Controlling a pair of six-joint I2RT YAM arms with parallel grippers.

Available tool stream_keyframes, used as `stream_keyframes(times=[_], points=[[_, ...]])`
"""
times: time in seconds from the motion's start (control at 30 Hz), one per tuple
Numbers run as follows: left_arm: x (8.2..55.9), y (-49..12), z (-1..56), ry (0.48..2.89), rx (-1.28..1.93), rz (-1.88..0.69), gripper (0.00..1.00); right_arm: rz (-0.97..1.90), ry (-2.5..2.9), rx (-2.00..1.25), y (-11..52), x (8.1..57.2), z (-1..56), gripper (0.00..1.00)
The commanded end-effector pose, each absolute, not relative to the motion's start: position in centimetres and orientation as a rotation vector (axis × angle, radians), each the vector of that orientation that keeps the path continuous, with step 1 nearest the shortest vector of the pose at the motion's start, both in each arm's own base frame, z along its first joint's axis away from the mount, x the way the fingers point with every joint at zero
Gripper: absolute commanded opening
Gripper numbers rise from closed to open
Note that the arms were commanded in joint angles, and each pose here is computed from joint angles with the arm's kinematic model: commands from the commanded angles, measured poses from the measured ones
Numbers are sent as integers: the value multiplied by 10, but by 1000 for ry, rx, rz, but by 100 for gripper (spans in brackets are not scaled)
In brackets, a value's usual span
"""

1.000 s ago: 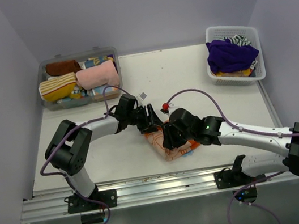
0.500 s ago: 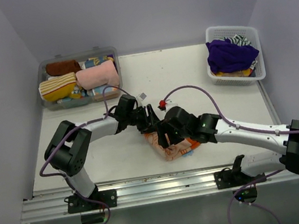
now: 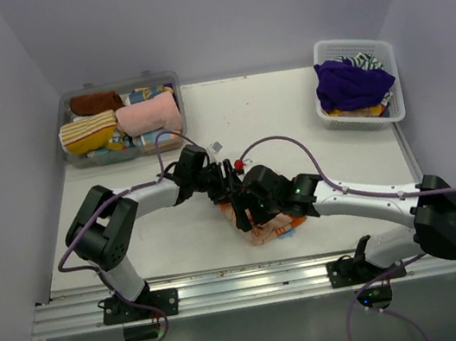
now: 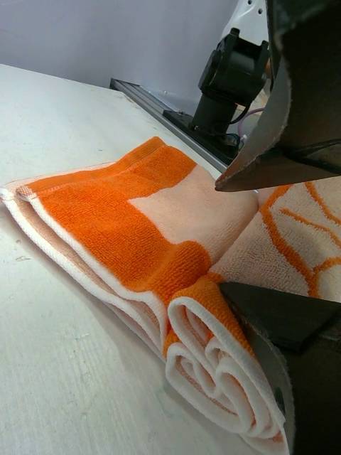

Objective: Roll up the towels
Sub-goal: Roll the towel

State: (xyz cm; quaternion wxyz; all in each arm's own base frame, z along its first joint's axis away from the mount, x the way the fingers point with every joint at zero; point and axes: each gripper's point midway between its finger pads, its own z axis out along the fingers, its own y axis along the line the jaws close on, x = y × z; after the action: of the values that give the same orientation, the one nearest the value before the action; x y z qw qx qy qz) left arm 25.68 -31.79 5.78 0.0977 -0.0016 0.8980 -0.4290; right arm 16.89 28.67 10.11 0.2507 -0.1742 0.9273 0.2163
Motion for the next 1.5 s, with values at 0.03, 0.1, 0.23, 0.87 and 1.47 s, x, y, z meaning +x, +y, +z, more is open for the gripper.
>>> stream_keyframes(times=[0.03,0.1,0.23,0.87,1.47], points=[[236,-291,21,2801,-47,-1077,60,684,2497,-518,306,168,105,71],[235,-291,21,2803,-48,-1076,60,690,2501,-512,306,167,103,63],[235,-291,23,2799,-45,-1083,60,685,2518,-478,303,165,98,46],[240,-295,26,2798,-10,-1086,60,688,2634,-221,276,144,26,0],[244,-298,30,2810,46,-1072,59,290,2350,-453,264,166,124,53]])
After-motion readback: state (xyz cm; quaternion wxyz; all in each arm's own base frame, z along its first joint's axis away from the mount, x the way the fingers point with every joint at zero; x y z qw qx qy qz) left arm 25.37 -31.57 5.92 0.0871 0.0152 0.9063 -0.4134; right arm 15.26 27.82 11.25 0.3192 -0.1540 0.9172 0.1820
